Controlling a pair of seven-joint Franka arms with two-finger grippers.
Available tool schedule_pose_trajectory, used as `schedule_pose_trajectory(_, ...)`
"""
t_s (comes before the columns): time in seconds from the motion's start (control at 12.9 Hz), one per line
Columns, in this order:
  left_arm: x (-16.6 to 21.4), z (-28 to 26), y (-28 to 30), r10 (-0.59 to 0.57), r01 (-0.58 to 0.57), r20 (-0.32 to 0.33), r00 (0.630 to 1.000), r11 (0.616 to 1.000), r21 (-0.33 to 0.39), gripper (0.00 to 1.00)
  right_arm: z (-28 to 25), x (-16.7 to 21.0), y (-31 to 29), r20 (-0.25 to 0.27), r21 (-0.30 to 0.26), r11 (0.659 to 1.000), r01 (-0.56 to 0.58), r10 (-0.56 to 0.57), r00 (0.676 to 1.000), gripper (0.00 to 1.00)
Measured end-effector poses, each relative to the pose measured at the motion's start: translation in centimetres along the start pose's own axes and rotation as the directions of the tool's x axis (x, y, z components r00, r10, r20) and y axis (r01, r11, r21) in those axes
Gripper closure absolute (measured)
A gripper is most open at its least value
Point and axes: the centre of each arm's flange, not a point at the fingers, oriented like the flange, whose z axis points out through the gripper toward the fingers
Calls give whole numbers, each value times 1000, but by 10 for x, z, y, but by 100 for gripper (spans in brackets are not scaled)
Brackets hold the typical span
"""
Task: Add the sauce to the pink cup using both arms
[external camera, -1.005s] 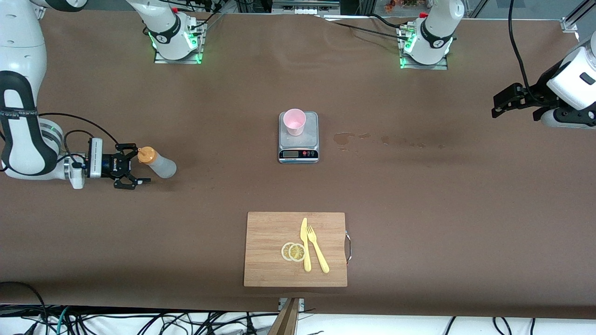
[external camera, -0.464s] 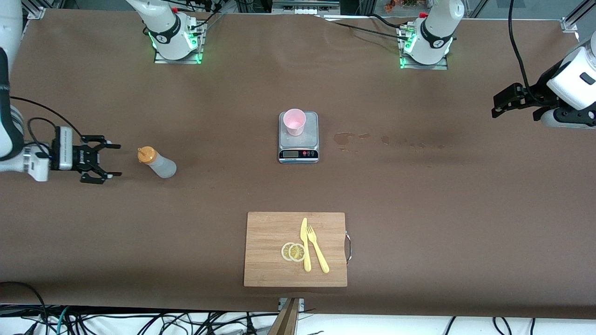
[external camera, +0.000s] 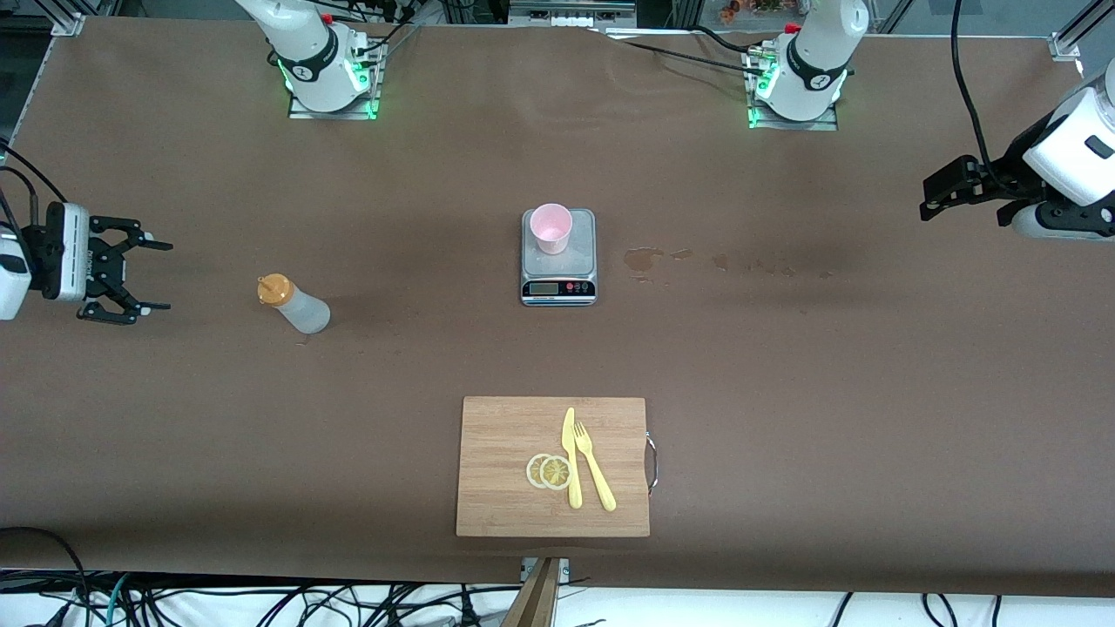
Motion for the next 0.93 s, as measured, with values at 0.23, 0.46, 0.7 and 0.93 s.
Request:
schedule_pose_trajectory(0.23, 0, 0, 0, 0, 0, 0, 1000, 1000, 0, 0, -42, 46, -19, 133, -70, 988, -135, 144, 981, 0)
schedule_pose_trajectory(0.46, 0, 0, 0, 0, 0, 0, 1000, 1000, 0, 0, -73, 75, -39, 145, -163, 939, -303, 327, 934, 0)
schedule_pose_trajectory(0.7, 0, 0, 0, 0, 0, 0, 1000, 1000, 0, 0, -90, 97, -53, 130, -251, 828, -501, 542, 830, 0)
schedule_pose_trajectory(0.93, 0, 0, 0, 0, 0, 0, 1000, 1000, 0, 0, -95, 121, -59, 88, -321, 686, -653, 708, 700, 0)
